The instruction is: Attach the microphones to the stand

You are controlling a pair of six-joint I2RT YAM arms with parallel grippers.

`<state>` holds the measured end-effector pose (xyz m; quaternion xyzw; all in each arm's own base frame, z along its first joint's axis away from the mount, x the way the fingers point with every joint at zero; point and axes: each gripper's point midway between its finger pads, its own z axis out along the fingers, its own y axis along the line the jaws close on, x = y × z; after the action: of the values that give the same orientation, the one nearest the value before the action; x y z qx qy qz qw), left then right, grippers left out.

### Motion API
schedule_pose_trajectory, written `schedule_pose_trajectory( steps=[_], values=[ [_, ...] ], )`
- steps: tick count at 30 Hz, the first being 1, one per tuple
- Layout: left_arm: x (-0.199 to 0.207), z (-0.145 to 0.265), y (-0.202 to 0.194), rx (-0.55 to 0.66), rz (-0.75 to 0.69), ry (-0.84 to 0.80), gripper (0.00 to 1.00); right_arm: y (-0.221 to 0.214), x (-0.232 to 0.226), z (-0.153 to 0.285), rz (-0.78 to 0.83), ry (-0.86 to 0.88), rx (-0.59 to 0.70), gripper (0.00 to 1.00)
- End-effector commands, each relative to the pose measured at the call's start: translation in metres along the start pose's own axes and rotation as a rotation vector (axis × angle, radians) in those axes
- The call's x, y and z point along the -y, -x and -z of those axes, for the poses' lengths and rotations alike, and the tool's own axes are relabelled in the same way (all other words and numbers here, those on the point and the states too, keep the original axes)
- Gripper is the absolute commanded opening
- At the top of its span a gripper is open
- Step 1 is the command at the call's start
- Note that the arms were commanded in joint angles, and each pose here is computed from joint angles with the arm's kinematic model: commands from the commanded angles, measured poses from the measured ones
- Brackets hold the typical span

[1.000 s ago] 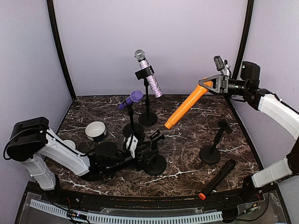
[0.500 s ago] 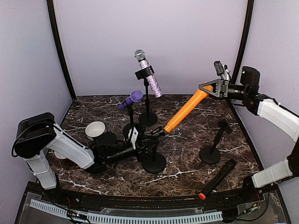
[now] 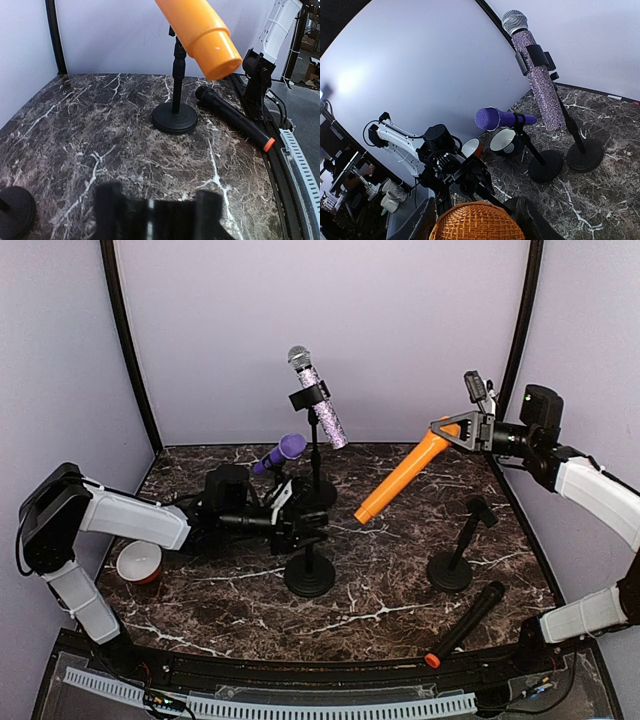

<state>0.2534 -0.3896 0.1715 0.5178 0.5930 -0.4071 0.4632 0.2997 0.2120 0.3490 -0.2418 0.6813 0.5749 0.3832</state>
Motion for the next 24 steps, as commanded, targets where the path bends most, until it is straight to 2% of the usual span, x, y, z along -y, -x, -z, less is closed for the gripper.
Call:
schedule_pose_trajectory(
  steps=[1, 2, 4, 7, 10, 14, 17, 24],
  values=[
    [0.008, 0.015, 0.0, 0.013, -0.034, 0.033, 0.48, 0.007, -0.012, 0.005, 0.058, 0.017, 0.027, 0.0],
    [0.006, 0.017, -0.002, 0.011, -0.025, 0.071, 0.5, 0.007, -0.012, 0.005, 0.057, 0.017, 0.026, 0.0],
    [-0.015, 0.021, -0.011, -0.044, -0.008, 0.27, 0.52, 0.006, -0.011, 0.004, 0.058, 0.015, 0.026, 0.0],
    [-0.017, 0.024, -0.023, -0.115, -0.016, 0.475, 0.54, 0.007, -0.008, 0.004, 0.062, 0.004, 0.037, 0.0],
    [-0.002, 0.026, -0.009, -0.002, -0.001, 0.604, 0.57, 0.011, -0.001, 0.004, 0.061, -0.029, 0.052, 0.0],
    [0.005, 0.027, 0.003, 0.082, -0.021, 0.792, 0.59, 0.018, 0.01, 0.003, 0.033, -0.089, 0.076, 0.0],
    [-0.004, 0.03, 0.008, 0.107, -0.024, 0.944, 0.59, 0.022, 0.015, 0.002, 0.016, -0.132, 0.088, 0.0],
    [-0.024, 0.038, 0.017, 0.145, 0.017, 1.135, 0.56, 0.022, 0.016, 0.0, 0.021, -0.17, 0.082, 0.0]
  ],
)
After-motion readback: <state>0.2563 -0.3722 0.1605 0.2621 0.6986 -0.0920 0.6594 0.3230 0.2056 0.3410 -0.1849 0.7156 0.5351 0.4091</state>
